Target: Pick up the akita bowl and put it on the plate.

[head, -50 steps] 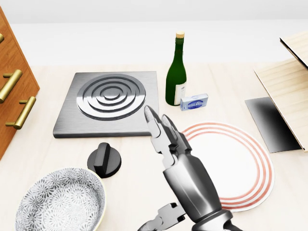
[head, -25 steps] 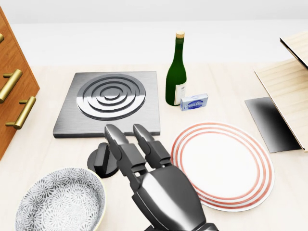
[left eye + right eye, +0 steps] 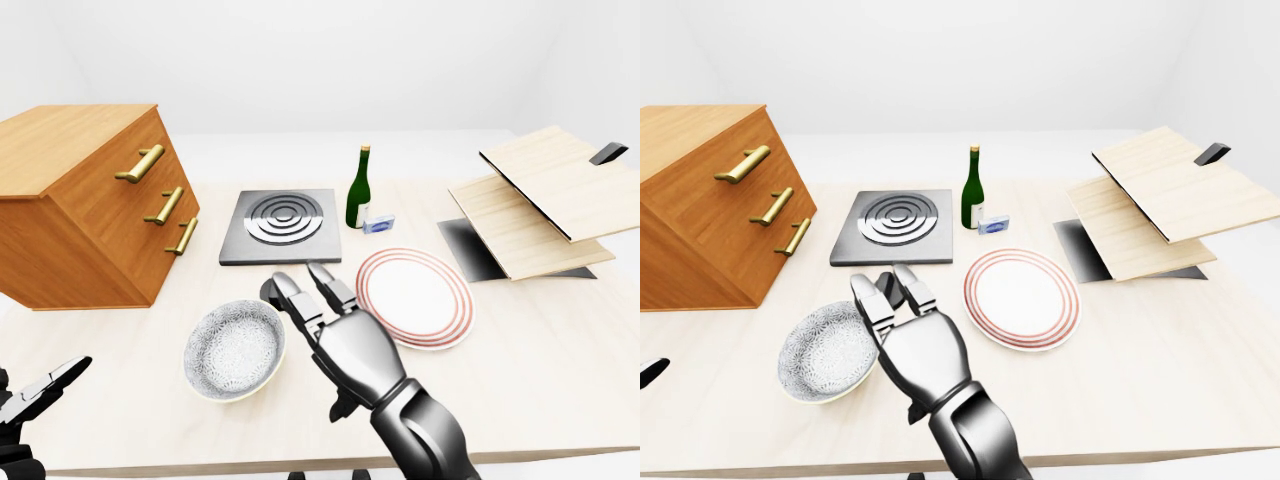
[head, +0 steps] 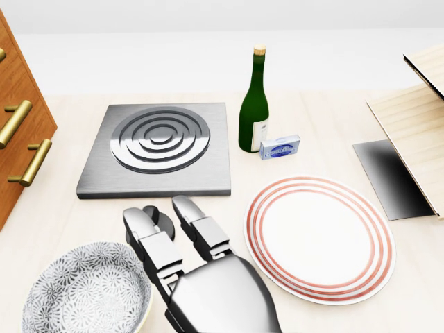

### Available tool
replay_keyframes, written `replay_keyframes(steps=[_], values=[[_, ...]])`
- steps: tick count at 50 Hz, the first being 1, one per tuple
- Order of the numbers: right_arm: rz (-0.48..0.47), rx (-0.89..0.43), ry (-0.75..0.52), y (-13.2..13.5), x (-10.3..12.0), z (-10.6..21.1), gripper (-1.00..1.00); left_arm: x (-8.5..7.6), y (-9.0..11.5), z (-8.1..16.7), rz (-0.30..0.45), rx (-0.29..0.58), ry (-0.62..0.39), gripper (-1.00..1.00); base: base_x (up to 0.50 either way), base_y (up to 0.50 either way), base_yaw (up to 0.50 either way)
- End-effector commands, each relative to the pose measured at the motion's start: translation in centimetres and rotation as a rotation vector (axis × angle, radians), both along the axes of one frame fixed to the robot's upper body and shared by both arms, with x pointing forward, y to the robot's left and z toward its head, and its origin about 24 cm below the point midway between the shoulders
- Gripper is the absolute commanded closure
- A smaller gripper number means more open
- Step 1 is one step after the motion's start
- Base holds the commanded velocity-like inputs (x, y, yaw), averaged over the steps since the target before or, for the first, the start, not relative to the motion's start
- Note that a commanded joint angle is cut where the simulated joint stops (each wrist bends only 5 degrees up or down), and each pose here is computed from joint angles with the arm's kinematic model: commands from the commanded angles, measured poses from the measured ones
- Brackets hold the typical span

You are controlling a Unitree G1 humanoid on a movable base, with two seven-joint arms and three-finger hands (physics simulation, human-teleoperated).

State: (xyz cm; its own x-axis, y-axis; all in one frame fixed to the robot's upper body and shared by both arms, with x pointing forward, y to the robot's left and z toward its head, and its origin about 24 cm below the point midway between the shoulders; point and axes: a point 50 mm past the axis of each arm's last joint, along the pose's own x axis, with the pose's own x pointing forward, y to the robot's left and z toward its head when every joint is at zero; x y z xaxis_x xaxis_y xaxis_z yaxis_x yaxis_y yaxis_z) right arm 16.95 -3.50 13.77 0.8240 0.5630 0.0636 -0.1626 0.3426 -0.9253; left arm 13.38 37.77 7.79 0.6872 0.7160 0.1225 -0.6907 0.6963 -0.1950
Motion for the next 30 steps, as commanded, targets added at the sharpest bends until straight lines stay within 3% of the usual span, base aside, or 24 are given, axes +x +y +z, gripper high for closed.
replay_keyframes(steps=[1,30], values=[[-0.009,-0.089,-0.005,0.5,-0.3,-0.2,-1.0,0.0,0.0,0.0,0.003,0.0,0.0,-1.0,0.0,0.0,0.0],[-0.072,-0.285,0.024,1.6,1.5,0.3,-1.0,0.5,0.1,-0.2,0.0,-0.001,-0.001,-1.0,0.0,0.0,0.0]])
